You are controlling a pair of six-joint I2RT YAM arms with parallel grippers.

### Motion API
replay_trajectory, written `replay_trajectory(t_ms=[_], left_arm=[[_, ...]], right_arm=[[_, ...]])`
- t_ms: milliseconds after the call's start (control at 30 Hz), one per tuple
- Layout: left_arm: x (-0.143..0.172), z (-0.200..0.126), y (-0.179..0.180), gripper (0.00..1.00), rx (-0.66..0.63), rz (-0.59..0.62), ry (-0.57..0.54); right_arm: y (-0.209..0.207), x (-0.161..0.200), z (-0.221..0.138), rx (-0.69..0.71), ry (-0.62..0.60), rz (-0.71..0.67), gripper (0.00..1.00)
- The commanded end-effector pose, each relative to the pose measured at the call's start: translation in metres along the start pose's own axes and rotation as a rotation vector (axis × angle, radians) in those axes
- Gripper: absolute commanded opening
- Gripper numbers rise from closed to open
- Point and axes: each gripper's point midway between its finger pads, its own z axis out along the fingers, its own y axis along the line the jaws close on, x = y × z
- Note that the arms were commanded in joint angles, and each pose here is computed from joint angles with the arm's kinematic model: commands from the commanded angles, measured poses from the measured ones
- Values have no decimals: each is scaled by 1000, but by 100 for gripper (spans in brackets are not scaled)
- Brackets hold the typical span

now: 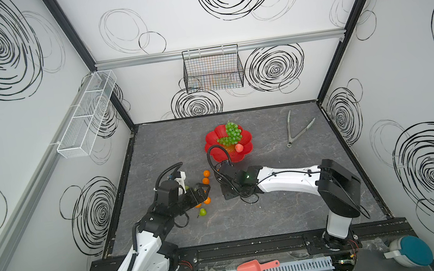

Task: Arrange fruit in a fruit bowl
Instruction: Pick up the fruit from the center of the table, then place the fruit in the fruit bowl.

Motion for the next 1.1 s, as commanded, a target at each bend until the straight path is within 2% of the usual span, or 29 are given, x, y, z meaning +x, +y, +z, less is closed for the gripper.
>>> replay_trajectory(t_ms=[0, 267, 500, 733, 1067], left_arm=[[-19, 1, -23, 96, 43, 52, -68], [-33, 21, -59, 96, 98, 89, -73], [-52, 43, -74, 96, 102, 108, -72], [-71, 61, -80, 96, 118, 96, -77], [-102, 70, -63, 96, 107, 47, -114]], right_arm=[[-3, -15, -19, -21, -56, 42, 44], [-39, -56, -39, -9, -130, 108, 44], [-74, -99, -42, 38, -169, 129, 44], [-94, -126, -15, 74, -146, 131, 44], [-88, -151, 38, 75, -97, 125, 44]])
